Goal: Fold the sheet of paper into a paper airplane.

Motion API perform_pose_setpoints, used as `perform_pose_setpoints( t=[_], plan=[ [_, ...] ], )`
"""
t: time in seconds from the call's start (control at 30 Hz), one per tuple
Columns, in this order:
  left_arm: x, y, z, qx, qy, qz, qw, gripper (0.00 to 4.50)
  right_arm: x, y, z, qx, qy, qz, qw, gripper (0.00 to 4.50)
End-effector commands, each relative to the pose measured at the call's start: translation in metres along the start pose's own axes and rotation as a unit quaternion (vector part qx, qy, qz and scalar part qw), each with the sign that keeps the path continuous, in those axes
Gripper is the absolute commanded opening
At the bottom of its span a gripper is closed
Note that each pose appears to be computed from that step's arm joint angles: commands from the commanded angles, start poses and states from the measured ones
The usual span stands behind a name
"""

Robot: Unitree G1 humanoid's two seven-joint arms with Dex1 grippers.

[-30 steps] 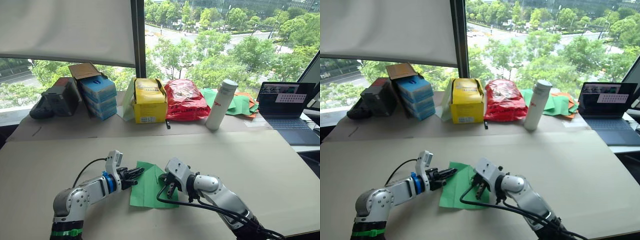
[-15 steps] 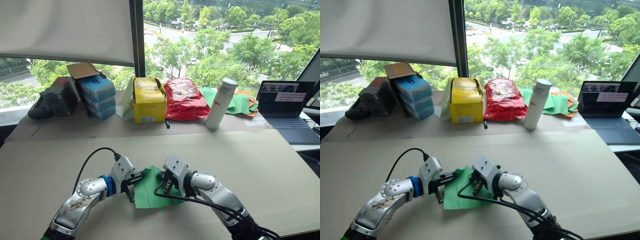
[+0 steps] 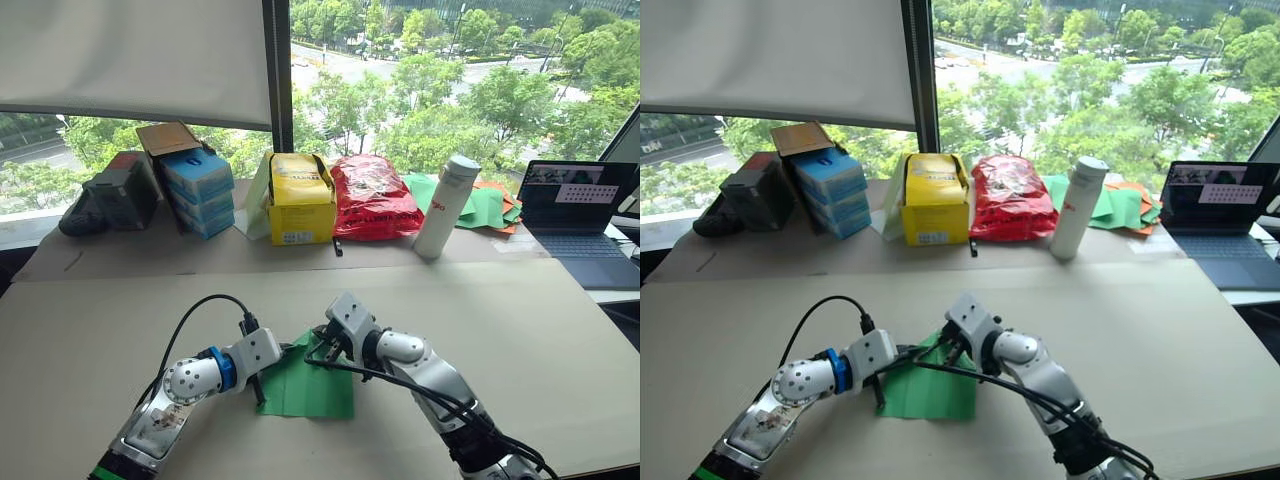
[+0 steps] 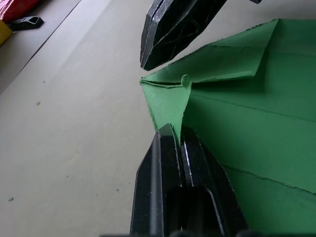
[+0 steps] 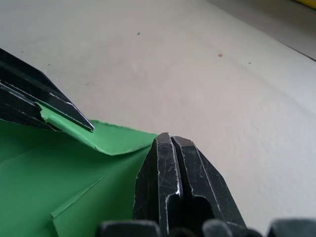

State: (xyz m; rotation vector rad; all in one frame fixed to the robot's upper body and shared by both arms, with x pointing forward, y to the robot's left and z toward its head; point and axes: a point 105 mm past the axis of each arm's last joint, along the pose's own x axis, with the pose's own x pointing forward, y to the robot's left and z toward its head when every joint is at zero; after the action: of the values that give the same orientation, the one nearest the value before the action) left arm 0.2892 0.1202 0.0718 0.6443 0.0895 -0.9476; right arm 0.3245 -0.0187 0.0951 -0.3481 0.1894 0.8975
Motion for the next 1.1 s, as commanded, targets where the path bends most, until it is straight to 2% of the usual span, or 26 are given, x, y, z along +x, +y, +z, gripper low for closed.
perform_pose_setpoints(
  t=[0.03,0.3,0.4,0.53,0.63,0.7,0.83,0.97,1.1],
  plan=[
    [0.001,-0.002,-0.004,0.009,0.008,-0.007,1.000,0.02,0.003,-0.001,0.021,-0.023,-0.043,0.000,0.999,0.00],
    [0.001,-0.004,-0.004,0.016,0.010,-0.008,1.000,0.02,0.012,0.008,-0.004,-0.059,0.019,0.017,0.998,0.00],
    [0.000,-0.004,-0.003,0.017,0.009,-0.008,1.000,0.02,0.011,0.005,-0.029,-0.033,0.082,0.009,0.996,0.00],
    [-0.004,-0.003,0.005,-0.005,-0.006,-0.014,1.000,1.14,0.010,0.005,-0.037,-0.030,0.100,0.012,0.994,0.00],
    [-0.012,0.002,0.013,-0.076,-0.020,-0.024,0.997,2.10,0.011,0.007,-0.034,-0.029,0.095,0.014,0.995,0.00],
    [-0.022,0.015,0.021,-0.145,-0.040,-0.029,0.988,2.78,0.011,0.008,-0.033,-0.029,0.092,0.016,0.995,0.00],
    [-0.031,0.031,0.030,-0.221,-0.068,-0.036,0.972,2.78,0.012,0.010,-0.031,-0.028,0.089,0.018,0.995,0.00],
    [-0.030,0.033,0.041,-0.270,-0.085,-0.056,0.957,1.62,0.013,0.010,-0.031,-0.028,0.089,0.017,0.995,0.00],
    [-0.011,0.034,0.022,-0.264,-0.037,-0.029,0.963,0.26,0.012,0.009,-0.030,-0.028,0.088,0.014,0.996,0.00]
  ],
)
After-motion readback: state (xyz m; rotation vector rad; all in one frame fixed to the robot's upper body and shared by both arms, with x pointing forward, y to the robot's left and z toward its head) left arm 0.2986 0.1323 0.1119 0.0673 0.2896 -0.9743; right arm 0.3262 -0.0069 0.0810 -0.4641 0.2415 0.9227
